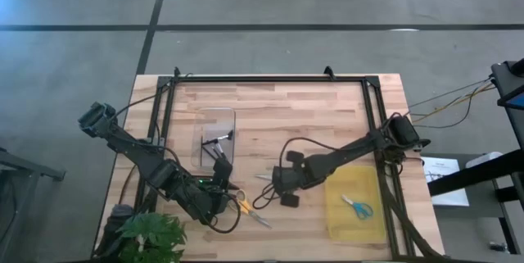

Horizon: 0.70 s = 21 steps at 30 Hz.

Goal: Pick & Place Paint Supplies
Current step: Put the red scissors into the yellow bin

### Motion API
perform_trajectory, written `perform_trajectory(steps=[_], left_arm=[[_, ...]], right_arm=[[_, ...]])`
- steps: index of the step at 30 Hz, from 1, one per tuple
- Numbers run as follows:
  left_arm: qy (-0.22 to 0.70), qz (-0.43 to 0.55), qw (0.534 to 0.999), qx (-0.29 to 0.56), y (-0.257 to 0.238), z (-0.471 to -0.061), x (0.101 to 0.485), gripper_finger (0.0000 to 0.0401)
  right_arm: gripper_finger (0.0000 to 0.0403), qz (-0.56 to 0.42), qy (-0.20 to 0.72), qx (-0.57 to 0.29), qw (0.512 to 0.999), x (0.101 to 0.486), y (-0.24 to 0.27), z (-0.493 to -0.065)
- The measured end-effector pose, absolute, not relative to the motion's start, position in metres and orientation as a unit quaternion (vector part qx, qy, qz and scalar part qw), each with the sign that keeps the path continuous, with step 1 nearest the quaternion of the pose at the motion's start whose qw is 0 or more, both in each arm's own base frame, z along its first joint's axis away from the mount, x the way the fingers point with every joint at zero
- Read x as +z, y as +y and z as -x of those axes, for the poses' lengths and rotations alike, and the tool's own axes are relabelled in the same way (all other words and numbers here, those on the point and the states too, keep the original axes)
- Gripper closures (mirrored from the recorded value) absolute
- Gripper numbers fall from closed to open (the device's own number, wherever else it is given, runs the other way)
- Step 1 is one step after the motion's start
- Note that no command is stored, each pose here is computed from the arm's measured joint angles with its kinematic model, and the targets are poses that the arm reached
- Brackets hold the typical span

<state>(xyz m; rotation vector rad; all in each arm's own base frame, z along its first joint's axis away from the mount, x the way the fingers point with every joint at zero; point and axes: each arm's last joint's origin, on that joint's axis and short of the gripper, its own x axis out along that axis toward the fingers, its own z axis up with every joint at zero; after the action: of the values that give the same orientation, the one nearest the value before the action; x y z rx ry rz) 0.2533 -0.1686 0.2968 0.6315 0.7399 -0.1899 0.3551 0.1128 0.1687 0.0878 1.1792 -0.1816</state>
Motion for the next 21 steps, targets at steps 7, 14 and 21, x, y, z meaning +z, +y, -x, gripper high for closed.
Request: perform_trajectory(steps=[7, 14, 21], left_arm=[[0.355, -0.303, 0.88, -0.091, -0.169, -0.253, 0.297, 0.0278], [0.354, -0.303, 0.88, -0.091, -0.169, -0.253, 0.297, 0.0278], [0.352, -0.301, 0.882, -0.091, -0.169, -0.254, 0.297, 0.0278]], right_arm=[[0.0394, -0.035, 0.603, -0.081, 0.793, 0.164, 0.131, -0.336], [0.0394, -0.036, 0.616, -0.051, 0.785, 0.161, 0.148, -0.327], [0.0391, -0.023, 0.622, -0.047, 0.782, 0.156, 0.145, -0.324]])
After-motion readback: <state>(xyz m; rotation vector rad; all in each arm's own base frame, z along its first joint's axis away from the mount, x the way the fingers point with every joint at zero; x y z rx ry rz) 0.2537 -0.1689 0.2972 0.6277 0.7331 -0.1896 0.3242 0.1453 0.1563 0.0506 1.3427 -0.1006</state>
